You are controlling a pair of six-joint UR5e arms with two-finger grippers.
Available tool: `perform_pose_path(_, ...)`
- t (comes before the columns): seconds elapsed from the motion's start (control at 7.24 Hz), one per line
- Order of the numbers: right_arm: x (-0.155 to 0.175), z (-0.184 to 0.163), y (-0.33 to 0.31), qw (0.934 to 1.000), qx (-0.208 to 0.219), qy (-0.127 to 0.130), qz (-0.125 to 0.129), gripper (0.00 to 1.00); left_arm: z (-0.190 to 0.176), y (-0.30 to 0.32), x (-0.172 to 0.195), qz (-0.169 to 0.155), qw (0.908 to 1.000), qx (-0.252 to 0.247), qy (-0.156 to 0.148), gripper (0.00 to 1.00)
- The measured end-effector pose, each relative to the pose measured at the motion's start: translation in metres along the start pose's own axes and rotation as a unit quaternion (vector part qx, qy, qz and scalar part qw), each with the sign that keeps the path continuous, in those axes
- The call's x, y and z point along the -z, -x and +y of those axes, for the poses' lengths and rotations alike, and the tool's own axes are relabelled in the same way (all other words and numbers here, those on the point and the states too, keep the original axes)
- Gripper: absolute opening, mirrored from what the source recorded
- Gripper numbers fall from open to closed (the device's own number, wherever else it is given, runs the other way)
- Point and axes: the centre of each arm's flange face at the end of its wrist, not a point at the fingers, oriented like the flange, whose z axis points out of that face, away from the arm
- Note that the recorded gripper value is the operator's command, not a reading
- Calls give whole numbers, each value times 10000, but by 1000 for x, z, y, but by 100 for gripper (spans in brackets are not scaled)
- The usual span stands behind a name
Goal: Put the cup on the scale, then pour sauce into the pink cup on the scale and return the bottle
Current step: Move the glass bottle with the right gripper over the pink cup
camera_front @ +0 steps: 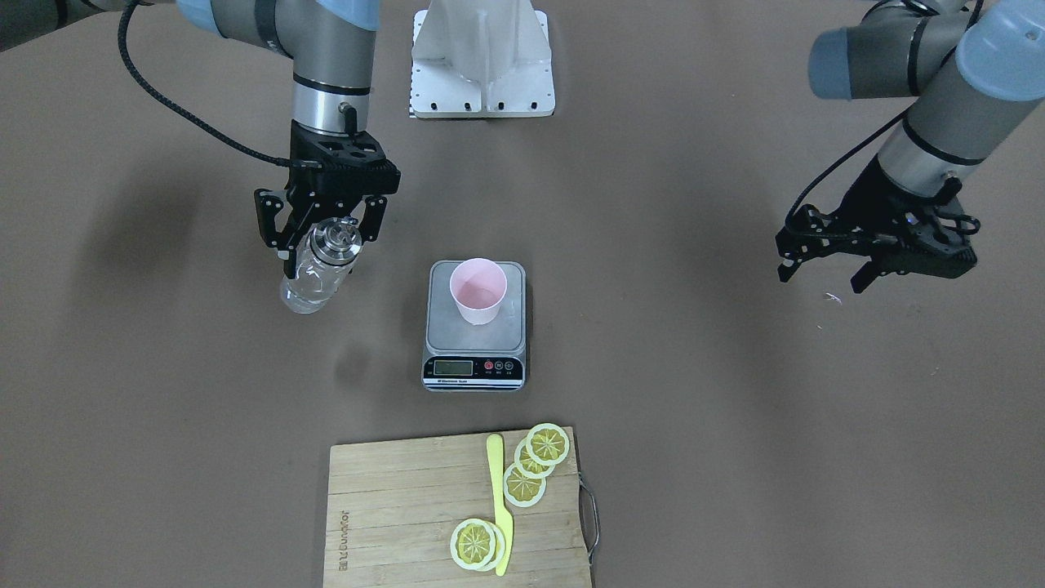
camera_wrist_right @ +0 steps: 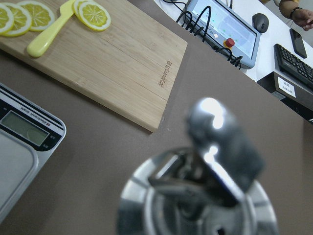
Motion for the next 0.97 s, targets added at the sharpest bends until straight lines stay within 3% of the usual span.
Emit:
perform_pose_path(0.55, 8, -12, 34, 9972, 595, 134, 432, 0, 10, 73, -7, -325, 9993, 108, 123, 97)
perform_pose_path(0.97, 2, -32, 59, 9931, 956, 325, 596, 0, 11, 100, -14, -301, 9991, 73, 294, 97)
